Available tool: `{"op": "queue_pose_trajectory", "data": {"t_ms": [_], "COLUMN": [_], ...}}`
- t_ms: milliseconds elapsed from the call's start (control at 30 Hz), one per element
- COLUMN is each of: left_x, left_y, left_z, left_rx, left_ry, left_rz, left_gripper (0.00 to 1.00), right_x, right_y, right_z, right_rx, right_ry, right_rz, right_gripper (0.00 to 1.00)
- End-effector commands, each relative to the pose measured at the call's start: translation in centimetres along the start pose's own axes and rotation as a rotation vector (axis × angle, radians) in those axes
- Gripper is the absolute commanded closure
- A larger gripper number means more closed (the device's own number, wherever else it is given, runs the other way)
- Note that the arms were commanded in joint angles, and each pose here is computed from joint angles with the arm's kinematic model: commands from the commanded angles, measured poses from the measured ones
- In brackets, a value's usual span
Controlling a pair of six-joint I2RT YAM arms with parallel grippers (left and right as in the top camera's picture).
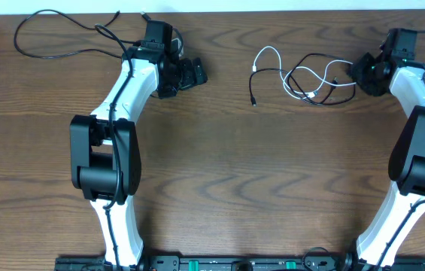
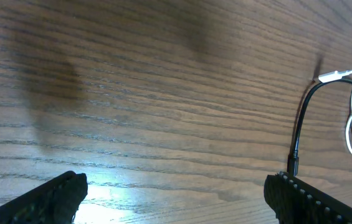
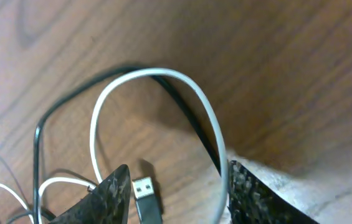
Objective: Untangle cables
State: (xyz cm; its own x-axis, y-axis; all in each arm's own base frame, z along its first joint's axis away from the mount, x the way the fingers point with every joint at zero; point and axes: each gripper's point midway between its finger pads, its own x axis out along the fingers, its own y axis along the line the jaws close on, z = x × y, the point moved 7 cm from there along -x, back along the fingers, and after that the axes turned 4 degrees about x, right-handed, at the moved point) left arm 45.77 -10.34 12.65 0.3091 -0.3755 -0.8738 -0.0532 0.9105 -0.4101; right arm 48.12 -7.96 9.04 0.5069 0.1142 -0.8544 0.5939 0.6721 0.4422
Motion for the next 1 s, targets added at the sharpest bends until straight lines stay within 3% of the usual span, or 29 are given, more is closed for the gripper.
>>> {"op": "queue_pose_trajectory", "data": {"t_ms": [0, 267, 533, 633, 733, 767, 967], "left_x": [0.1, 0.1, 0.1, 0.1, 0.1, 0.1, 0.1], "left_y": [0.4, 0.4, 0.4, 0.4, 0.4, 0.4, 0.4], "left_z": [0.0, 0.0, 0.0, 0.0, 0.0, 0.0, 0.0], "left_rx": [0.002, 0.002, 0.002, 0.002, 0.002, 0.002, 0.001], "left_ry": [0.002, 0.002, 0.003, 0.003, 0.003, 0.003, 0.005], "left_rz": [0.016, 0.016, 0.016, 0.016, 0.016, 0.017, 0.017], "left_gripper": [0.03, 0.04, 0.03, 0.04, 0.04, 0.04, 0.04], "right_x": [0.7, 0.9, 0.9, 1.0, 1.1, 1.0, -1.1], "right_y": [-0.8, -0.4, -0.4, -0.7, -0.1, 0.4, 4.4], "right_z": [-0.8, -0.8, -0.6, -0.8, -0.7, -0.6, 0.2], "right_rx": [0.042, 0.118, 0.158, 0.186, 0.165, 0.139, -0.012], "right_ry": [0.038, 0.045, 0.090, 0.099, 0.109, 0.114, 0.149], "right_rz": [-0.019, 0.042, 0.143, 0.159, 0.247, 0.298, 0.647], "right_gripper": [0.54, 0.53, 0.59, 0.71, 0.95, 0.99, 0.99]}}
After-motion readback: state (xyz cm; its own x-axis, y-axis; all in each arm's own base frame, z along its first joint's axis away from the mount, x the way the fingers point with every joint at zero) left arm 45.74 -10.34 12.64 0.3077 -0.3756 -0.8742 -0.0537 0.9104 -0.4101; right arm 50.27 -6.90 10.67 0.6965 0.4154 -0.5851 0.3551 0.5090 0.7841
